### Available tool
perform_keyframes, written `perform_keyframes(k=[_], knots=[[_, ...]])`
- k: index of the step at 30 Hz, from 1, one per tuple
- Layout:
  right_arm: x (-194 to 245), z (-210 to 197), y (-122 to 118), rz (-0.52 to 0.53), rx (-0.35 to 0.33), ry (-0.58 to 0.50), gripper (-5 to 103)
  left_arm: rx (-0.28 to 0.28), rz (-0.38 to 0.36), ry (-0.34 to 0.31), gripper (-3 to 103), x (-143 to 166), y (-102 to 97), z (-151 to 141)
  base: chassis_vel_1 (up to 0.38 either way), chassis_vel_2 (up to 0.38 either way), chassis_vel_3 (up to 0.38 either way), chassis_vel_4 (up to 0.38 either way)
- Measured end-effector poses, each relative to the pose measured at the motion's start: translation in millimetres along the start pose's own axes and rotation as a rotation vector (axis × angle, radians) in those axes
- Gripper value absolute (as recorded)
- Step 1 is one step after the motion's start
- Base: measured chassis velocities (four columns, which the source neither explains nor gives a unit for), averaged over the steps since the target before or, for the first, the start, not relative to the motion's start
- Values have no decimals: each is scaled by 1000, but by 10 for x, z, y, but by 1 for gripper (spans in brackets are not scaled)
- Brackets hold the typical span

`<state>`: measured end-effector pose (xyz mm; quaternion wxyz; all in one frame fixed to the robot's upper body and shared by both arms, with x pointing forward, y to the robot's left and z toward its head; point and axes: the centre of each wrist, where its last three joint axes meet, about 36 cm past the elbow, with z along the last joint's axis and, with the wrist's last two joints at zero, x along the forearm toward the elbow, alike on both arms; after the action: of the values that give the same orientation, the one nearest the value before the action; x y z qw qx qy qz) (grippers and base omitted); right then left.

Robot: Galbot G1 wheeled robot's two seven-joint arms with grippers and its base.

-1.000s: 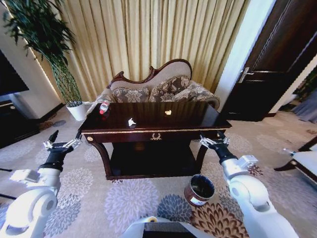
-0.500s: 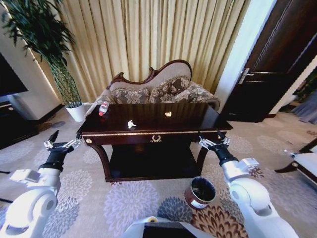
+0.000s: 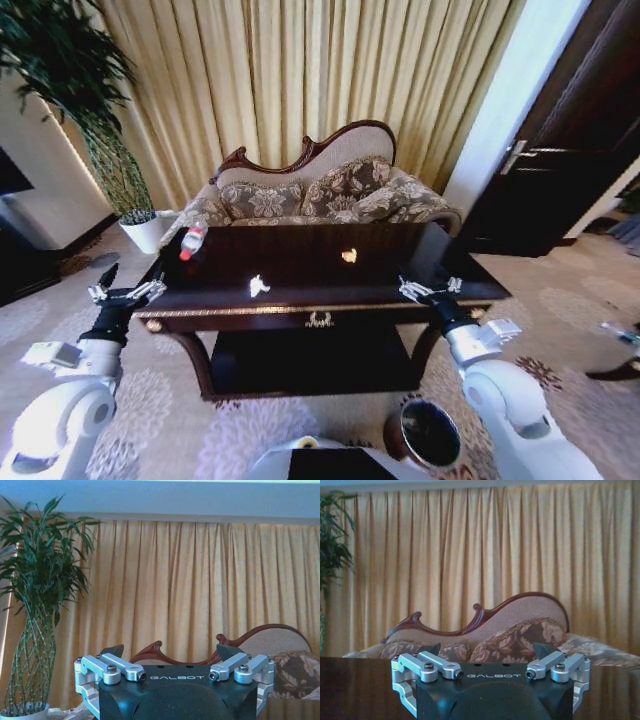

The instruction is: Move to the front of the table and place the trash on the table into the trash bin.

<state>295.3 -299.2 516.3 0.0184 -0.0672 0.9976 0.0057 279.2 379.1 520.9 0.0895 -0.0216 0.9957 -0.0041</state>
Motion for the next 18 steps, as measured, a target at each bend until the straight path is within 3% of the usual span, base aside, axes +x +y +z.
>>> perform_keyframes(k=[6,12,18], knots=[[-50,-17,17,-21,2,45,100,-3,0,2,100,3,4,1,-81,83,67,-80],[-251,-147,-33,-20,-55,247,100,-10,-3,9,100,22,9,11,18,-22,-18,27],[-439,-203,-56,-52,-52,322,100,-11,-5,18,100,27,-18,59,9,-6,-4,7]])
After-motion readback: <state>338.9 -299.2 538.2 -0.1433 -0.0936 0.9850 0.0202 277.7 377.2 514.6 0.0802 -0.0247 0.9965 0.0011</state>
